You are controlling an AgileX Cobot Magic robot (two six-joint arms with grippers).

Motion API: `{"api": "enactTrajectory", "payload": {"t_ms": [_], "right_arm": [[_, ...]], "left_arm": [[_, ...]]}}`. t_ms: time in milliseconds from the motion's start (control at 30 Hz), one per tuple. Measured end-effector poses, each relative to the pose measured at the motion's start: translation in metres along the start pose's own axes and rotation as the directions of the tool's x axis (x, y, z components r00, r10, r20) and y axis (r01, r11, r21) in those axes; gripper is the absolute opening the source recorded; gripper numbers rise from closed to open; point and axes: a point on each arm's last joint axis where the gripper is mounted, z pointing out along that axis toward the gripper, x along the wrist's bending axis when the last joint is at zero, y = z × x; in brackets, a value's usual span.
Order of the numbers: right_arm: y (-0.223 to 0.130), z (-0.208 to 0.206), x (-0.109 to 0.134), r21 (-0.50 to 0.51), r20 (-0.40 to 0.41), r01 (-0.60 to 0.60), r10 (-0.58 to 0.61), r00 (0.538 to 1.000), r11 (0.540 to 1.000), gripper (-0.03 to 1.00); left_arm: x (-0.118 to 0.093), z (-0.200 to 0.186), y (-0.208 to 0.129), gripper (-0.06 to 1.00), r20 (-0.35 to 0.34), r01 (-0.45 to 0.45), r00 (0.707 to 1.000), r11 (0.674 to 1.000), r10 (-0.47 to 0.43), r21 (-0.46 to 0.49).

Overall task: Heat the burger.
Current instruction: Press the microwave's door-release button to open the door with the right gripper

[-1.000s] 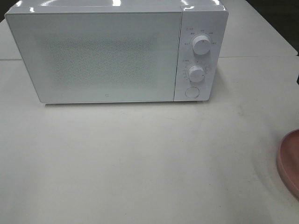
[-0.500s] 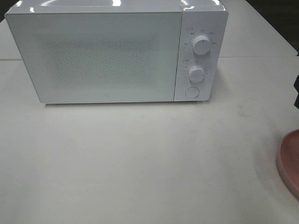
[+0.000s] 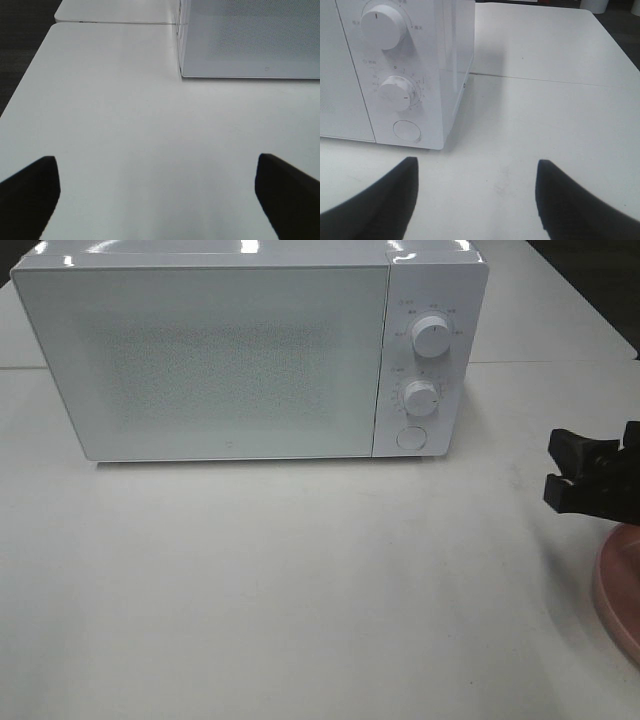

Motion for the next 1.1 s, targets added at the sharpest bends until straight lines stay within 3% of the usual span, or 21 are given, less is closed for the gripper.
{"api": "enactTrajectory", "payload": {"t_ms": [233,767,1100], "right_arm": [[-0.011,0.006,0.018,-0.022,0.078,-0.013,0.014,0.997,1.000,0.66],[-0.016,0.030,0.069,-0.016,0.106,-0.010,0.012,0.994,1.000,0.66],[-0.022,0.038,0.075,-0.015,0.118,0.022,-0.020,0.993,1.000,0.66]], "left_arm": [[0.000,0.000,0.000,0.98,0.000,0.000,1.000,1.000,0.000,0.000],[0.000,0.000,0.000,0.98,0.000,0.000,1.000,1.000,0.000,0.000],[0.000,0.000,0.000,0.98,0.000,0.000,1.000,1.000,0.000,0.000]]}}
